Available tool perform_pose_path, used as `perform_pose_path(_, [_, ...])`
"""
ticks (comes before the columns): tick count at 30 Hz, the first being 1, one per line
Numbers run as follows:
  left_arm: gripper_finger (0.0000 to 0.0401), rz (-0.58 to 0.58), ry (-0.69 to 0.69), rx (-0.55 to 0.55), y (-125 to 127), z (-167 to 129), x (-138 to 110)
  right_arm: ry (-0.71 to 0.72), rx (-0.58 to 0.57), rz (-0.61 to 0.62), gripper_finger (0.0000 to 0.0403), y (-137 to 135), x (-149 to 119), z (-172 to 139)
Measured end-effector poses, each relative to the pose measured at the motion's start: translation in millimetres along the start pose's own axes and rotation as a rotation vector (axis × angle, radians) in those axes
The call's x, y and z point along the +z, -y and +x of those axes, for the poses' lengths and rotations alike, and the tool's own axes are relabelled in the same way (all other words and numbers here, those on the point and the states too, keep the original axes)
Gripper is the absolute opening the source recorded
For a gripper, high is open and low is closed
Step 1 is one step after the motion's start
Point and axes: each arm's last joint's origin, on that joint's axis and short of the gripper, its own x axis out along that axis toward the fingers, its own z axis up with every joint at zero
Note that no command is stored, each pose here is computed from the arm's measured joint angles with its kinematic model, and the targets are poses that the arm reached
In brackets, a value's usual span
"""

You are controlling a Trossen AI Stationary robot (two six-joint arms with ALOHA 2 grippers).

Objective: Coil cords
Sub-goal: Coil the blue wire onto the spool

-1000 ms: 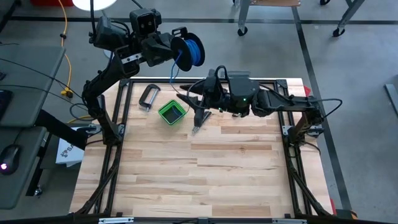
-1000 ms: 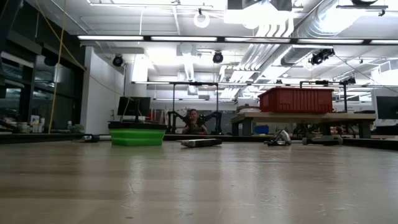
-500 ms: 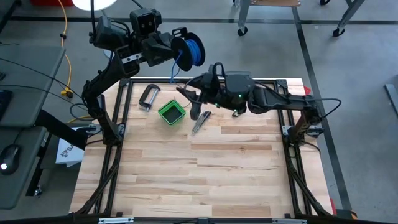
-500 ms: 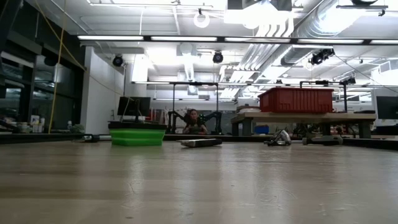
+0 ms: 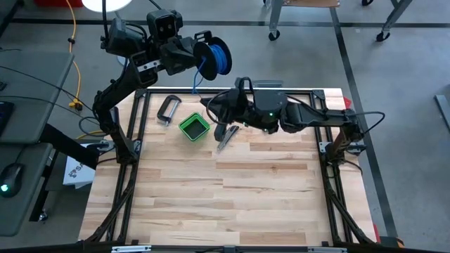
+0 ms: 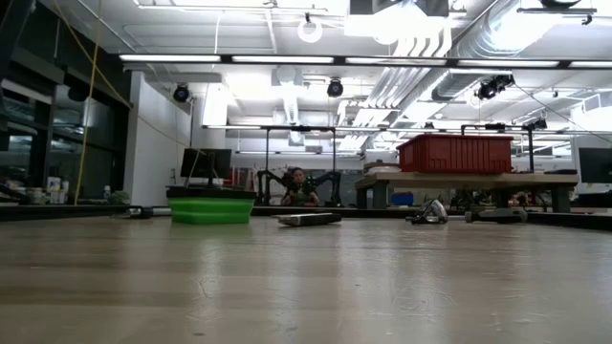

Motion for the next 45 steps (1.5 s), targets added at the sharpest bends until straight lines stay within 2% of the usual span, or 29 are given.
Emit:
perform_pose_path(5, [0.0001,0.007,-0.012,0.004,-1,-4,3,-0.018,0.017,0.018,0.0002,-5,4,-10])
perform_pose_path(7, [0.0001,-0.009,-0.038,0.037,-2,-11,8,-0.026,0.032,0.024,0.0002,-6,9,-21])
perform_pose_path(12, [0.0001,0.000,-0.090,0.258,0,-41,26,-0.059,0.102,0.042,0.0001,-7,24,-53])
perform_pose_path(17, [0.0001,0.038,-0.114,0.504,3,-69,36,-0.023,0.155,0.058,0.0001,-9,40,-82])
perform_pose_path(21, [0.0001,0.109,-0.107,0.597,9,-80,43,-0.029,0.162,0.053,0.0001,-10,44,-92])
perform_pose_path(26, [0.0001,0.136,-0.113,0.728,9,-94,46,-0.038,0.167,0.047,0.0000,-9,45,-99])
perform_pose_path(30, [0.0001,0.078,-0.120,0.782,13,-100,45,-0.037,0.169,0.048,0.0000,-4,50,-107])
perform_pose_path(33, [0.0001,-0.009,-0.164,0.785,19,-103,40,-0.049,0.168,0.041,0.0000,1,52,-113])
perform_pose_path(40, [0.0001,-0.188,-0.266,0.884,39,-114,24,-0.041,0.118,0.020,0.0000,17,62,-135])
perform_pose_path(45, [0.0001,-0.280,-0.291,0.860,52,-114,20,-0.017,0.077,-0.017,0.0000,26,68,-144])
